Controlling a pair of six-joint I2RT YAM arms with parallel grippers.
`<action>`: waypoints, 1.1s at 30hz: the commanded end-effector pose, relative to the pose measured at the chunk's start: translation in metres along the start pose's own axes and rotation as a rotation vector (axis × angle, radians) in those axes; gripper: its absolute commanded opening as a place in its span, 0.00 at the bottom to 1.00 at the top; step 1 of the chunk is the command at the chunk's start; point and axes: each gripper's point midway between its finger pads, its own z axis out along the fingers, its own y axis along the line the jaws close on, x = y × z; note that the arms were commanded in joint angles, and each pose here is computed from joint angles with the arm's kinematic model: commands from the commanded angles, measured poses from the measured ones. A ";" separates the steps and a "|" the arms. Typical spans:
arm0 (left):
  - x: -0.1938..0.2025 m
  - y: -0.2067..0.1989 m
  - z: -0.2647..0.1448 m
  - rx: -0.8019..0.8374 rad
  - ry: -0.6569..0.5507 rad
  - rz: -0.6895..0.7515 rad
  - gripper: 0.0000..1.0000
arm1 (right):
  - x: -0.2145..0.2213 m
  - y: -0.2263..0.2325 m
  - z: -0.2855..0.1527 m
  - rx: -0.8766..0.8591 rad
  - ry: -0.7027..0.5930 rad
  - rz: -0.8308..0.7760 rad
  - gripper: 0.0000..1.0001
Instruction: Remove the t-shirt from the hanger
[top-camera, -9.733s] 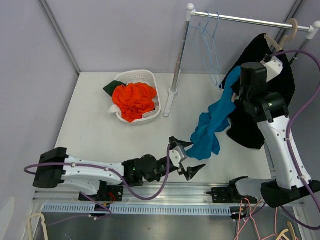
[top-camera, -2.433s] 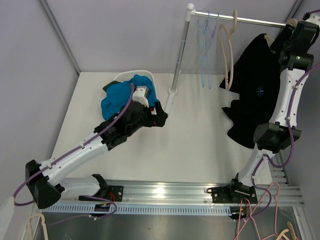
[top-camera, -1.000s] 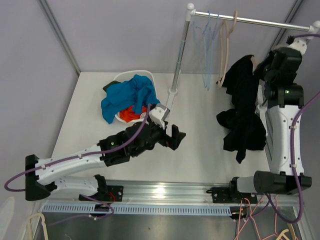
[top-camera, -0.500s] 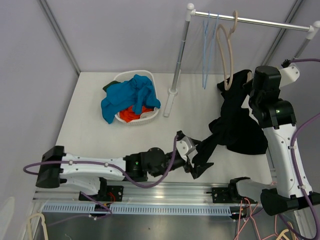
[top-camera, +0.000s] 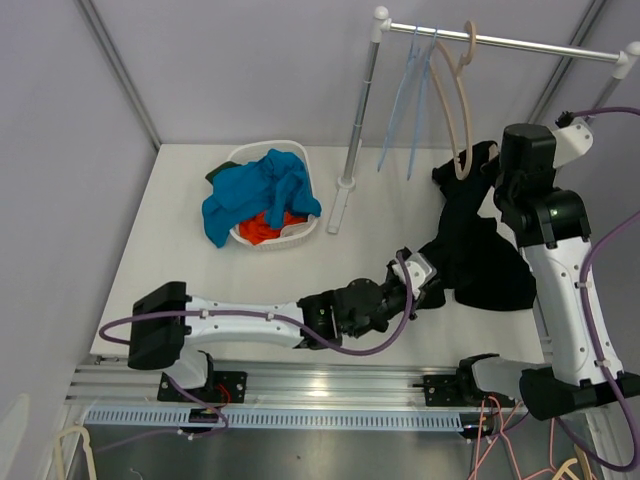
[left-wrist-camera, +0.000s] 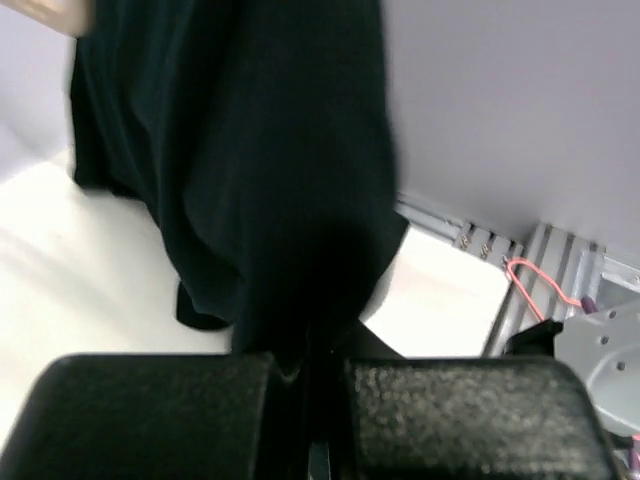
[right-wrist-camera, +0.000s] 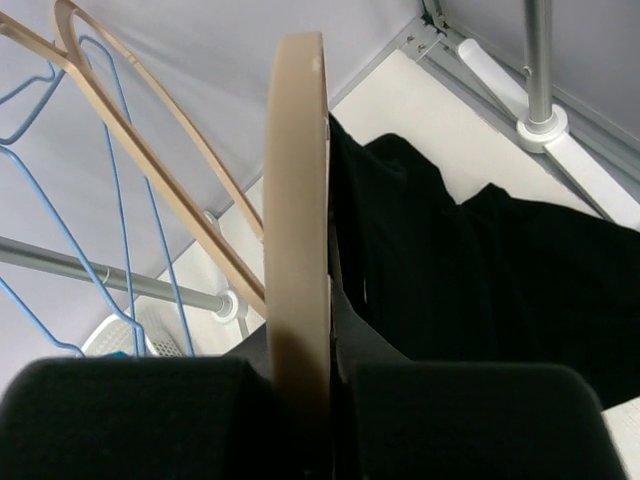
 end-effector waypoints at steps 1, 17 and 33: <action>-0.053 -0.002 -0.026 -0.047 -0.165 0.024 0.01 | -0.010 0.010 0.005 -0.005 0.019 0.020 0.00; -0.110 -0.033 -0.152 0.031 -0.493 0.132 0.01 | -0.018 -0.013 0.083 -0.298 0.439 0.398 0.00; -0.042 0.016 -0.146 -0.226 -0.304 0.087 0.00 | -0.028 -0.016 0.086 -0.354 0.459 0.404 0.00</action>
